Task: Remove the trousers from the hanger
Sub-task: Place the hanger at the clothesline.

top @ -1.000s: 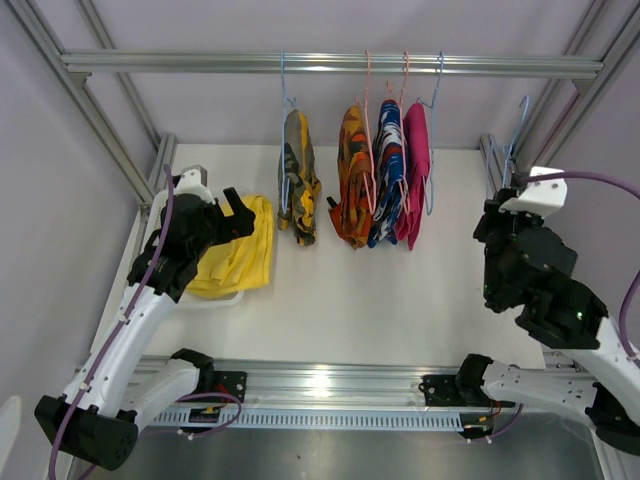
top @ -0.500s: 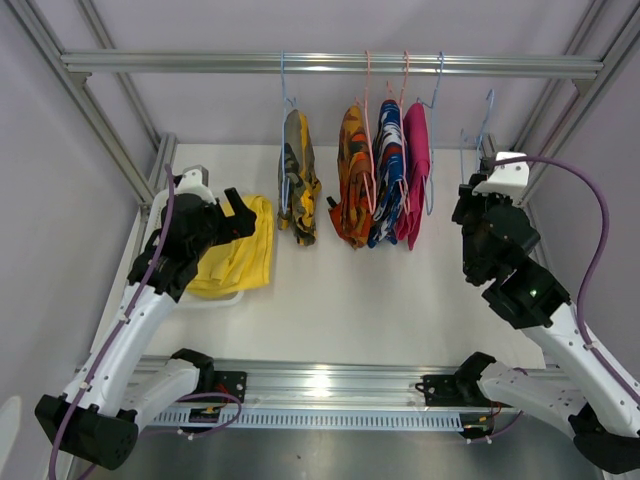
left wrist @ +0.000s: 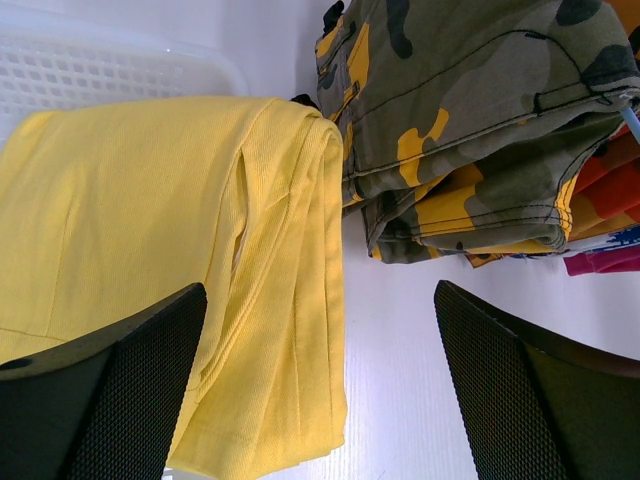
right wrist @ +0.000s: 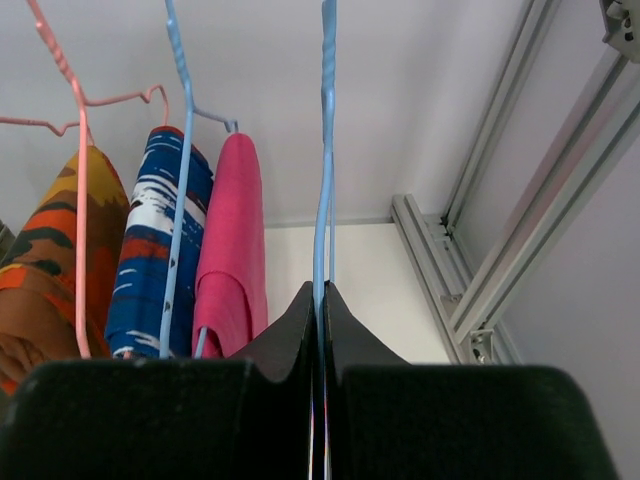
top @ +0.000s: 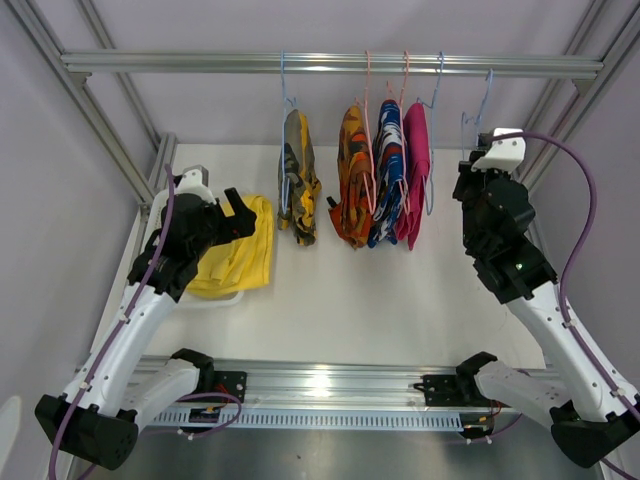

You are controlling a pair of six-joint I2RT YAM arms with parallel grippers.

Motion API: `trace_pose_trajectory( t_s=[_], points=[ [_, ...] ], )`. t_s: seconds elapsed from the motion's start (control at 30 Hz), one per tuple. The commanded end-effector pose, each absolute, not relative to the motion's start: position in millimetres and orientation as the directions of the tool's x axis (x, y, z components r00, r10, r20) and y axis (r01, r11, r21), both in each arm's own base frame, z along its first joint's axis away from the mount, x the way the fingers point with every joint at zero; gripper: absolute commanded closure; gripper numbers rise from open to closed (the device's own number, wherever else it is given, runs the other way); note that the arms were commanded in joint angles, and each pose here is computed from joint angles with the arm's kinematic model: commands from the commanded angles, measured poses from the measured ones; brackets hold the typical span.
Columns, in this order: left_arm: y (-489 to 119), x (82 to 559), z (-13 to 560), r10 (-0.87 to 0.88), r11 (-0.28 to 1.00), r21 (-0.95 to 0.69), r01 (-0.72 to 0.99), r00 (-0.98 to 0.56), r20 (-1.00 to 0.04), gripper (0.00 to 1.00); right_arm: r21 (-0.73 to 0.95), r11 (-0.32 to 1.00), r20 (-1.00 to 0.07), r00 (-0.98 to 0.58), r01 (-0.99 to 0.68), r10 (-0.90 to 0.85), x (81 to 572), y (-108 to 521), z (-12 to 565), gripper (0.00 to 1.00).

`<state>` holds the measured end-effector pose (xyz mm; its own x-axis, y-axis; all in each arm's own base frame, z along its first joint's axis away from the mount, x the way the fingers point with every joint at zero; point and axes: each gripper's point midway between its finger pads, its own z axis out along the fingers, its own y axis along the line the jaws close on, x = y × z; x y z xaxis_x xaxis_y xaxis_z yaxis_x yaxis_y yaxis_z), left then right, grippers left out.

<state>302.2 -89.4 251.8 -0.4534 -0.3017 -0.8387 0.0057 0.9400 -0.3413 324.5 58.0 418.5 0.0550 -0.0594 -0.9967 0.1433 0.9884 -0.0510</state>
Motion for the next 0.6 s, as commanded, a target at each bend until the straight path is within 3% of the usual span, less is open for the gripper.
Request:
trace_pose_trajectory(
  t_s=[0.0,0.57],
  points=[
    [-89,303,259,-0.295,0.940,-0.340,0.030,-0.428,-0.854,0.01,0.019,0.995,-0.989,0.145,0.099,0.005,329,61,453,1.00],
    [-89,302,261,-0.296,0.940,-0.341,0.031,-0.426,-0.855,0.01,0.024,0.996,-0.992,0.123,0.086,0.013,386,59,449,1.00]
  ],
)
